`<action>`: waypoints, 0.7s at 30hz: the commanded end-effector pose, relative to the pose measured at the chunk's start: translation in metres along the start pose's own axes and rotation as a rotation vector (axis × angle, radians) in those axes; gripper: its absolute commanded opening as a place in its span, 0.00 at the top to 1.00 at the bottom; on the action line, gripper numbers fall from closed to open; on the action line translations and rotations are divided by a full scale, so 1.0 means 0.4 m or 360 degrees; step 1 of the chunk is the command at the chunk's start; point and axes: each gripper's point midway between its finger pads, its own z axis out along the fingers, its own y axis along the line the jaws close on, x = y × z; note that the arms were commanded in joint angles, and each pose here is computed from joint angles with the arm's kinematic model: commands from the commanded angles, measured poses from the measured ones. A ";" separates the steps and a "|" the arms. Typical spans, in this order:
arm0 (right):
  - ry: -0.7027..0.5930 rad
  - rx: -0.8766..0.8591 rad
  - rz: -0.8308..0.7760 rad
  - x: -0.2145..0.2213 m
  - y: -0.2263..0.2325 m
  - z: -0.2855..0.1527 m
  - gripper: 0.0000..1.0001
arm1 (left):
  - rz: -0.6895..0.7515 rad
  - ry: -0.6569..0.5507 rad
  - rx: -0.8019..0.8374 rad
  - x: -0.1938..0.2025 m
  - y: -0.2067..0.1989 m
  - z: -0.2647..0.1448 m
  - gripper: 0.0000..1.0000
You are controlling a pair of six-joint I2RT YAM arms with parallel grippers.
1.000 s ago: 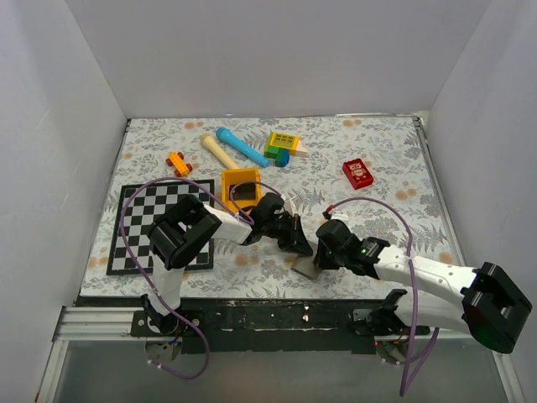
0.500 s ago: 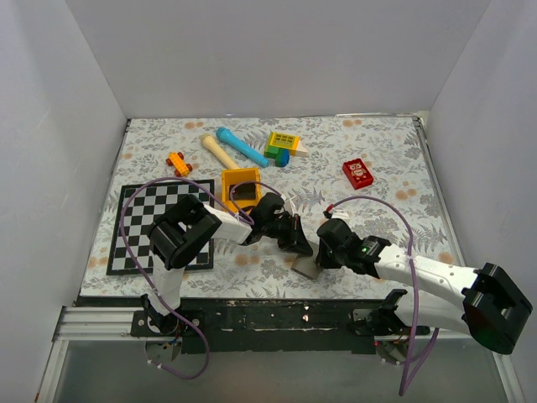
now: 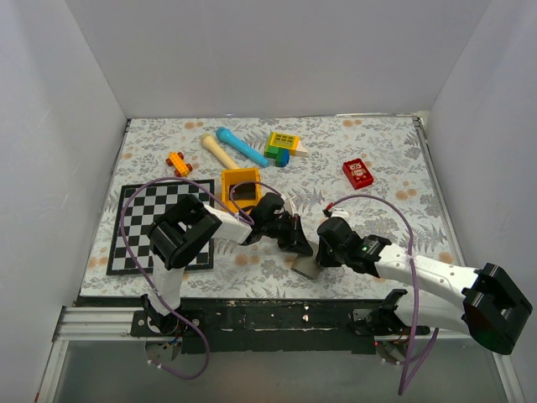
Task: Put the credit cards into the card holder
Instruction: Close the card holder at the center of the board.
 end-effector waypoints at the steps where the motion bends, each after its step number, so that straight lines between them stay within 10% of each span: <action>1: -0.0068 -0.0052 0.0001 -0.046 0.031 -0.011 0.79 | -0.0069 -0.0068 -0.0356 0.008 0.169 0.001 1.00; 21: -0.0021 -0.0073 -0.0015 -0.037 0.045 0.006 0.79 | -0.0071 -0.0068 -0.0355 0.010 0.172 0.001 1.00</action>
